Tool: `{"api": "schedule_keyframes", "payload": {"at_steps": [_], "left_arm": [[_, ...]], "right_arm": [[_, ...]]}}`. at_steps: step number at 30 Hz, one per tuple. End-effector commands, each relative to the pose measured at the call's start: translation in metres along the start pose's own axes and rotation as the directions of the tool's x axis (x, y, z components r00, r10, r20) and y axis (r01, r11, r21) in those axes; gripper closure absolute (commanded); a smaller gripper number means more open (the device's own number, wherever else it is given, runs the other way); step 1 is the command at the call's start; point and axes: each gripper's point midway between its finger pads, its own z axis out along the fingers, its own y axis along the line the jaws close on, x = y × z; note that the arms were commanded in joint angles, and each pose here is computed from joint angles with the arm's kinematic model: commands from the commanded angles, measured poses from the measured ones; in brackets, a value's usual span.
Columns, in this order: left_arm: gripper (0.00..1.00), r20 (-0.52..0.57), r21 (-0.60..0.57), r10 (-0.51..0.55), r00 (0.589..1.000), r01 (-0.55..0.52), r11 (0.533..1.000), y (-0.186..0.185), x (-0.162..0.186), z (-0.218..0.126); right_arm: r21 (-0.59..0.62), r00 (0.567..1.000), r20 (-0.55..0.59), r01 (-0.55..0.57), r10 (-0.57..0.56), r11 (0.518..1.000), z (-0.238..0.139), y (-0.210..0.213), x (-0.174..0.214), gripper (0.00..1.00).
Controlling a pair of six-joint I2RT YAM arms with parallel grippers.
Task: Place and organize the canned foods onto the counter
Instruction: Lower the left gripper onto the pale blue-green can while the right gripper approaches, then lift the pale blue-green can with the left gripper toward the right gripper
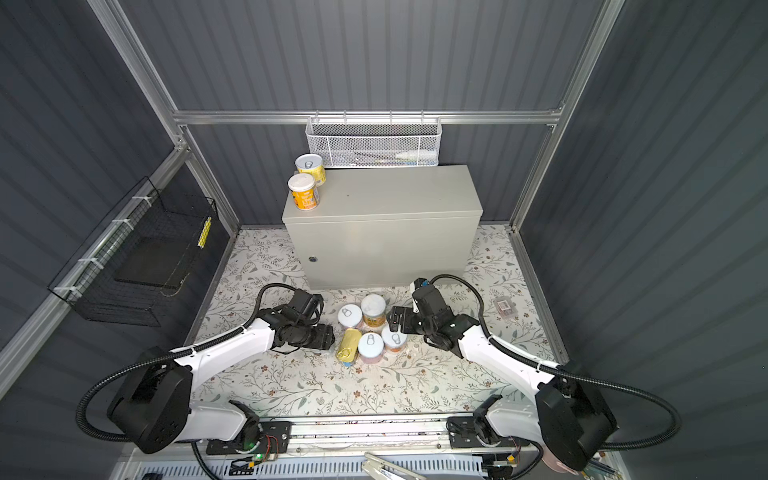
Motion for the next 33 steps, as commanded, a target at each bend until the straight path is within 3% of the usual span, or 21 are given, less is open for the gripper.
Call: {"api": "schedule_keyframes", "payload": {"at_steps": [1,15,24,33], "left_arm": [[0.34,0.044,0.016,0.009,0.999,-0.009,1.0,-0.006,-0.013,-0.019],[0.38,0.07,0.086,0.025,0.997,-0.031,0.996,-0.025,-0.03,-0.052],[0.39,0.06,0.192,0.046,0.997,-0.056,0.98,-0.051,-0.043,-0.074],[0.4,0.072,0.278,0.066,0.995,-0.083,0.957,-0.073,-0.058,-0.094]], "right_arm": [[-0.017,1.0,0.009,0.022,-0.022,1.0,-0.003,0.001,0.001,0.01],[-0.198,0.969,0.181,0.203,-0.168,0.959,-0.036,0.031,0.0,0.01],[-0.2,0.887,0.29,0.424,-0.36,0.883,-0.049,0.062,0.014,0.01],[-0.247,0.829,0.404,0.505,-0.386,0.827,-0.053,0.079,0.02,0.01]]}}
